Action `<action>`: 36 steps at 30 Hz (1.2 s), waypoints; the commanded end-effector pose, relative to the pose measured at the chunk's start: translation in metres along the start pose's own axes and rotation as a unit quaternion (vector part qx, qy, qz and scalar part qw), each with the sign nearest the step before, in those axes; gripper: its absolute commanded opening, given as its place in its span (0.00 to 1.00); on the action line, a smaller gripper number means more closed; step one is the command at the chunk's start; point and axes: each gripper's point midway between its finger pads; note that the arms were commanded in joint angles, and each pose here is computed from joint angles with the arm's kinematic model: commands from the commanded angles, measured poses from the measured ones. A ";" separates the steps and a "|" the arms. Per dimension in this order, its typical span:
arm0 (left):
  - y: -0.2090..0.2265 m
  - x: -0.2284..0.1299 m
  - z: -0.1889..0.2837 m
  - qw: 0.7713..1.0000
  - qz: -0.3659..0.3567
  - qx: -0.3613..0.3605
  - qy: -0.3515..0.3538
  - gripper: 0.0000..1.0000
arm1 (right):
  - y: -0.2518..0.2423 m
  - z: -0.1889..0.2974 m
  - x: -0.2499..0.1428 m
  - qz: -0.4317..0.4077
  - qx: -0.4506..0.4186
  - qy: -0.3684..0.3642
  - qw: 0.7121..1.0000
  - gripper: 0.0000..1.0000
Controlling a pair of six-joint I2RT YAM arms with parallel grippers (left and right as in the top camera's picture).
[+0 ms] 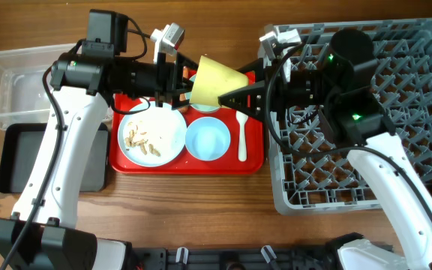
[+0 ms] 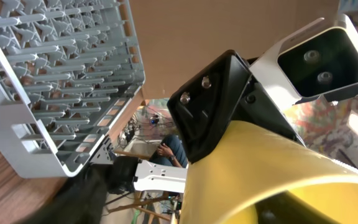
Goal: Sort waste into correct bins and load items into the dishwasher rack
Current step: 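Lower the yellow cup into the dish rack and open the right gripper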
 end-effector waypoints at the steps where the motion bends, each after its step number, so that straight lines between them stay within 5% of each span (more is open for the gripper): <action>1: 0.009 0.008 0.001 0.999 -0.006 0.027 -0.020 1.00 | -0.002 0.021 0.013 0.022 -0.057 -0.015 0.998 0.49; 4: 0.021 0.019 0.008 0.997 -0.004 0.056 -0.050 1.00 | -0.030 0.050 -0.002 -0.025 -0.196 -0.001 0.980 0.46; 6: 0.029 0.029 0.019 0.994 0.000 0.076 -0.077 1.00 | -0.063 0.098 -0.041 -0.100 -0.389 0.050 0.914 0.45; 7: 0.033 0.035 0.027 0.992 0.003 0.086 -0.095 1.00 | -0.069 0.131 -0.069 -0.141 -0.483 0.090 0.859 0.45; 9: 0.037 0.042 0.038 0.989 0.008 0.090 -0.114 1.00 | -0.065 0.162 -0.105 -0.192 -0.551 0.145 0.799 0.45; 13: 0.045 0.051 0.052 0.984 0.014 0.109 -0.142 1.00 | -0.043 0.199 -0.181 -0.318 -0.604 0.269 0.680 0.45; 19: 0.048 0.051 0.053 0.982 0.017 0.117 -0.146 1.00 | -0.041 0.201 -0.234 -0.406 -0.574 0.376 0.604 0.50; 22: 0.053 0.051 0.054 0.980 0.026 0.130 -0.151 1.00 | -0.051 0.174 -0.254 -0.427 -0.492 0.416 0.634 0.73; 24: 0.057 0.051 0.055 0.978 0.034 0.139 -0.154 1.00 | -0.056 0.184 -0.262 -0.437 -0.517 0.424 0.601 0.85; 25: 0.059 0.050 0.056 0.977 0.037 0.143 -0.155 1.00 | -0.061 0.192 -0.261 -0.433 -0.544 0.419 0.584 0.88; 27: 0.067 0.051 0.060 0.970 0.043 0.169 -0.169 1.00 | -0.068 0.190 -0.242 -0.412 -0.559 0.391 0.604 0.89; 29: 0.073 0.052 0.068 0.959 0.053 0.199 -0.193 1.00 | -0.076 0.180 -0.207 -0.360 -0.564 0.357 0.652 0.88; 33: 0.074 0.050 0.112 0.916 0.063 0.264 -0.295 1.00 | -0.078 0.112 -0.128 -0.196 -0.468 0.277 0.816 0.80; 36: 0.068 0.031 0.181 0.841 0.102 0.309 -0.433 1.00 | -0.076 0.068 -0.114 -0.160 -0.420 0.251 0.857 0.67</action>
Point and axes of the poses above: each gripper's point midway between its finger pads, its own z axis back along the fingers, its own y axis along the line the jaws close on, x = y × z, and after that the axes turned 13 degrees about z, right-handed
